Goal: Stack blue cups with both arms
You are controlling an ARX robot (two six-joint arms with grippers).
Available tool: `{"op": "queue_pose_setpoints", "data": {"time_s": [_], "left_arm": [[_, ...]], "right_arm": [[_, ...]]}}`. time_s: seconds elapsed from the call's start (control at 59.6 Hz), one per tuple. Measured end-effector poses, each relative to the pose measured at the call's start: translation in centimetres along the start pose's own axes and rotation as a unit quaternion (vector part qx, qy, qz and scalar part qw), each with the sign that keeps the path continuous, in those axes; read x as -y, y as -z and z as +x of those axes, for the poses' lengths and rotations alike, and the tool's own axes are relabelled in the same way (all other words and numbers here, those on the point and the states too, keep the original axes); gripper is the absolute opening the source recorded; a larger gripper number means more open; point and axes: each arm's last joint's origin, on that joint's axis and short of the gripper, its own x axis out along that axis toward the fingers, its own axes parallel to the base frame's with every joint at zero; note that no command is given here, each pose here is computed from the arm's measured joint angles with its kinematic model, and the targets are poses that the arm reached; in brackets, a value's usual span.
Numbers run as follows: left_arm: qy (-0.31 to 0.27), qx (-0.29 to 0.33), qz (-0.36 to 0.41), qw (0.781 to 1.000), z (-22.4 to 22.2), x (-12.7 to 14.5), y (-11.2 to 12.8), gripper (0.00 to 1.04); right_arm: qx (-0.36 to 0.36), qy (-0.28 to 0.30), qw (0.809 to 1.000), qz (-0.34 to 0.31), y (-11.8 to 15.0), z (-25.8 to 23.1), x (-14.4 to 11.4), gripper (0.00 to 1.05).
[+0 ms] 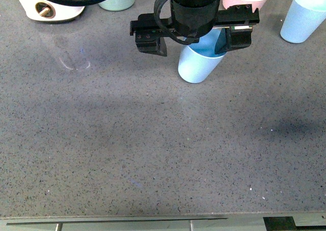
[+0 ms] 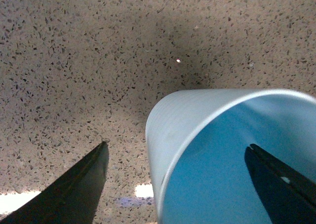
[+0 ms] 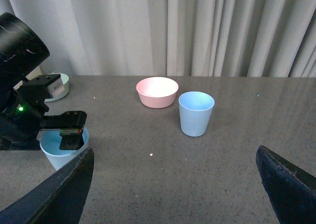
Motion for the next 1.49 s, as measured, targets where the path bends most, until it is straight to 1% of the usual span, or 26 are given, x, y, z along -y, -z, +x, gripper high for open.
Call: {"op": "queue_pose_setpoints", "data": {"time_s": [0.034,0.252,0.537,0.839,1.023,1.174,1.275,1.426,1.493], "left_arm": [[0.001,0.001,0.001,1.000,-0.1,0.0,-0.1,0.95],[0.006,0.013,0.014,1.000,-0.7,0.3,-0.7,0.96],[0.008,0.025,0.030,0.999,-1.3,-0.1,-1.4,0.96],[0.003,0.041,0.033,0.999,-2.7,-1.6,-2.1,0.96],[0.003,0.056,0.032,0.998,-4.2,-2.7,-3.0,0.96],[0.001,0.067,0.039,0.997,-5.5,-3.4,-2.7,0.96],[0.001,0.100,0.047,0.994,-7.2,-4.2,-2.9,0.96],[0.005,0.177,0.060,0.982,-10.5,-5.7,-4.1,0.96],[0.006,0.215,0.065,0.974,-12.0,-6.9,-4.6,0.96]], "right_arm": [[0.000,0.000,1.000,0.000,0.0,0.0,0.0,0.96],[0.000,0.000,1.000,0.000,0.0,0.0,0.0,0.96],[0.000,0.000,1.000,0.000,0.0,0.0,0.0,0.96],[0.000,0.000,1.000,0.000,0.0,0.0,0.0,0.96],[0.000,0.000,1.000,0.000,0.0,0.0,0.0,0.96],[0.000,0.000,1.000,0.000,0.0,0.0,0.0,0.96],[0.000,0.000,1.000,0.000,0.0,0.0,0.0,0.96],[0.000,0.000,1.000,0.000,0.0,0.0,0.0,0.96],[0.000,0.000,1.000,0.000,0.0,0.0,0.0,0.96]]}}
